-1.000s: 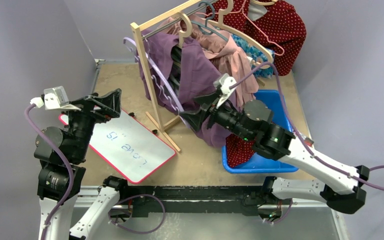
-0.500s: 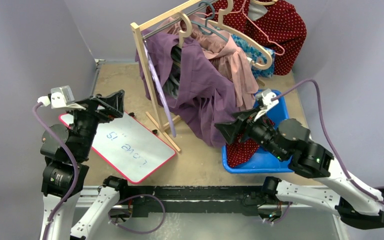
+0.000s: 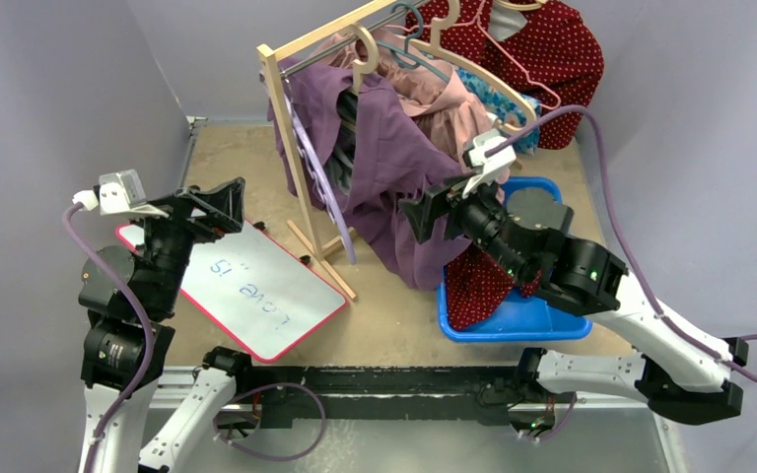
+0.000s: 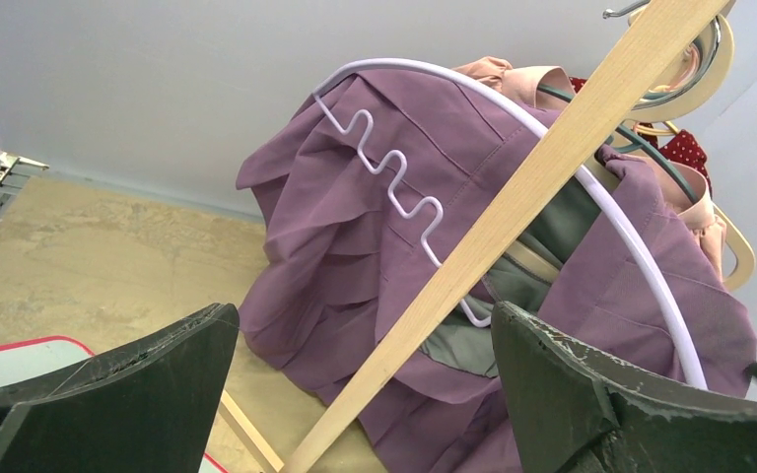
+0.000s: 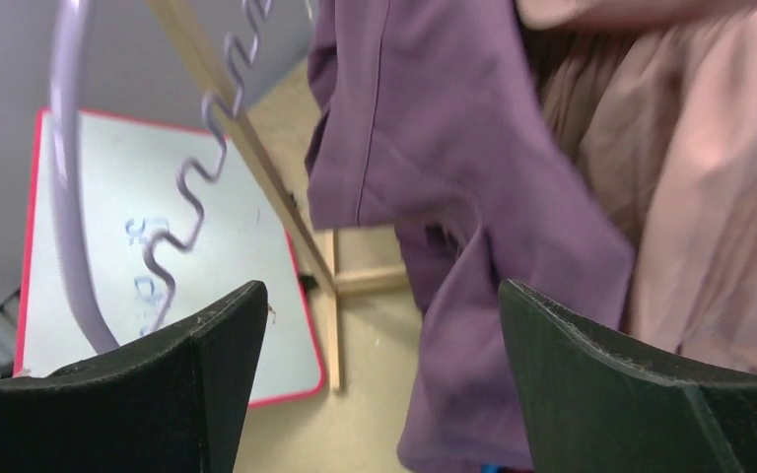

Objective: Remove the skirt from the hanger
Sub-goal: Pick up the hanger from the clothesline.

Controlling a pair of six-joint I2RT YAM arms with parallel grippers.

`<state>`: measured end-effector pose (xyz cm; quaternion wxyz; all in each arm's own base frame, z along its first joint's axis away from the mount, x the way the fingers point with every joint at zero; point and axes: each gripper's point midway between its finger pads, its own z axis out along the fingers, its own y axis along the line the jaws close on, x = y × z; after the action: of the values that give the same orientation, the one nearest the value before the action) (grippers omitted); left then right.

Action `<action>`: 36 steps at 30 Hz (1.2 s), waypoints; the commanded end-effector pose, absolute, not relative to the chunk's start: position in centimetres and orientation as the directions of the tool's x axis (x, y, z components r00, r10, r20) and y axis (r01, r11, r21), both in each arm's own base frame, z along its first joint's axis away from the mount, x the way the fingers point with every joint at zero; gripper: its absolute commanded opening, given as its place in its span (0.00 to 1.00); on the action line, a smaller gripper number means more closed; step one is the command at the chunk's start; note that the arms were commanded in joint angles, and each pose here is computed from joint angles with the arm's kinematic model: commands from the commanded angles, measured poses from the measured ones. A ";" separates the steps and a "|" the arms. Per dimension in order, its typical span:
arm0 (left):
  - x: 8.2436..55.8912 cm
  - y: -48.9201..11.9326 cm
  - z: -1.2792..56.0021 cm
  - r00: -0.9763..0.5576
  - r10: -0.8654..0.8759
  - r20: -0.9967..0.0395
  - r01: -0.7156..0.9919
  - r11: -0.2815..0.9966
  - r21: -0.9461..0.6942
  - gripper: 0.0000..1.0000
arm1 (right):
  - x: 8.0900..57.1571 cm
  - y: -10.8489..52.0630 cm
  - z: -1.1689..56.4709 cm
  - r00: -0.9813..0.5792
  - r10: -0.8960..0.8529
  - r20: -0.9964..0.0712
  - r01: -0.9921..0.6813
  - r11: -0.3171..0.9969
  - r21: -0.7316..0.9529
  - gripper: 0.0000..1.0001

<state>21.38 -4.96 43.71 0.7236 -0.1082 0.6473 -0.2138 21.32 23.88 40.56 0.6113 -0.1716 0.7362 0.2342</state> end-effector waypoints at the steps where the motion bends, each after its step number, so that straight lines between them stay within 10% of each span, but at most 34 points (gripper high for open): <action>1: 20.5 -4.9 46.1 0.122 -0.478 -0.870 0.207 0.869 -0.449 1.00 | 22.7 22.7 47.8 0.005 0.103 -0.995 -0.503 0.860 0.087 0.89; 21: 20.8 -5.5 45.1 0.091 -0.466 -0.880 0.217 0.872 -0.439 1.00 | 31.6 25.0 47.7 -0.082 0.046 -0.996 -0.541 0.837 0.084 0.85; 36: 20.9 -5.5 44.5 0.080 -0.471 -0.879 0.216 0.869 -0.446 1.00 | 33.4 28.1 44.3 -0.195 -0.064 -0.979 -0.676 0.731 0.087 0.57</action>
<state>21.09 -5.28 43.89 0.7225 -0.1035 0.6459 -0.2239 34.72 27.10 43.28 0.5892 -0.2196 0.7413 0.2348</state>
